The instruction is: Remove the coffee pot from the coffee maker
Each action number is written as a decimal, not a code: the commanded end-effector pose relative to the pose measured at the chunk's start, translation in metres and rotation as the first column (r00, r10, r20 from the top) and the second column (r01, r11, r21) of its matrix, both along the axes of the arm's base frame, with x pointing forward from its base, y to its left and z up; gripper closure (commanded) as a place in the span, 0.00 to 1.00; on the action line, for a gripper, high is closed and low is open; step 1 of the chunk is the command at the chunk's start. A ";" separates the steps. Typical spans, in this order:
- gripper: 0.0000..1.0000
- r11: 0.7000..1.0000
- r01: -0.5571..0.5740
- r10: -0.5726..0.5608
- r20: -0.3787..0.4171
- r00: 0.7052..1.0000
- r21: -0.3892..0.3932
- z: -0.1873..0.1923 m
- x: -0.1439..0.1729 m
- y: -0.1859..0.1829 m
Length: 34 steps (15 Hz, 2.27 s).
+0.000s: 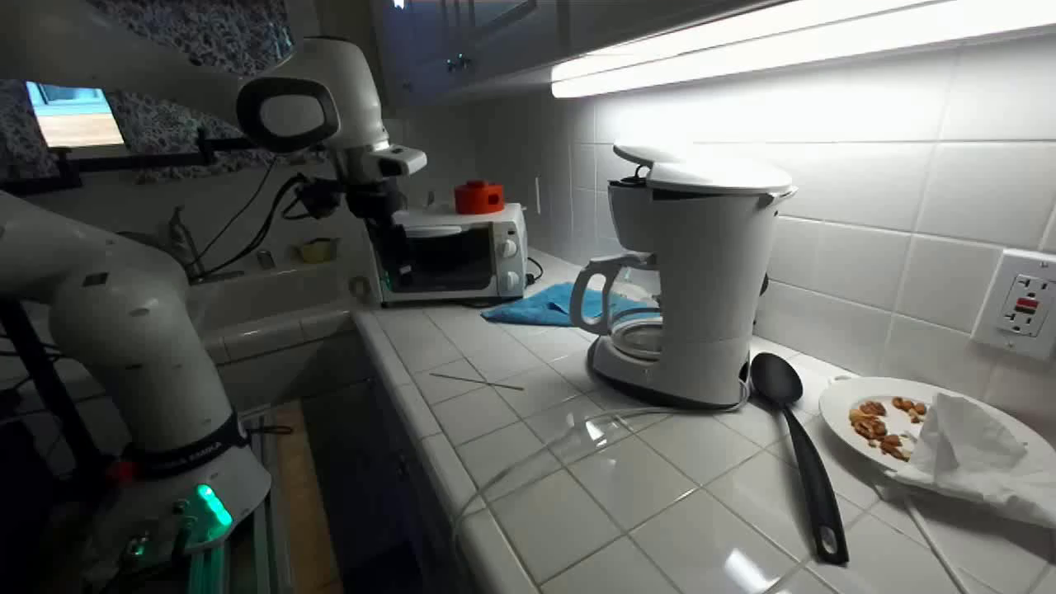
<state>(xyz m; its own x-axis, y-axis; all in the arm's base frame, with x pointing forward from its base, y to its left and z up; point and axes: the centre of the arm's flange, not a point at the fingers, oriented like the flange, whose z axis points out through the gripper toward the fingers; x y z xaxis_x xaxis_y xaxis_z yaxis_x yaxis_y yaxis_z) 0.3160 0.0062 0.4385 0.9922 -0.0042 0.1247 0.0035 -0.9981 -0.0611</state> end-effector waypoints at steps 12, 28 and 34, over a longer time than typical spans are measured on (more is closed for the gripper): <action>0.00 0.985 0.119 -0.113 0.055 0.992 -0.125 -0.006 0.016 -0.032; 0.00 0.976 0.202 -0.177 0.249 0.952 -0.080 -0.012 0.066 -0.083; 0.00 0.966 0.227 -0.170 0.354 0.920 -0.123 -0.012 0.082 -0.107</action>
<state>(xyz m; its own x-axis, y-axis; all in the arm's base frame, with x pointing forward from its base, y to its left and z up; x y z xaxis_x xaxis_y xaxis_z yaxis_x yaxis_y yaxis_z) 0.3847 -0.0784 0.4297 0.9021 -0.1496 0.4048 -0.1792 -0.9831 0.0362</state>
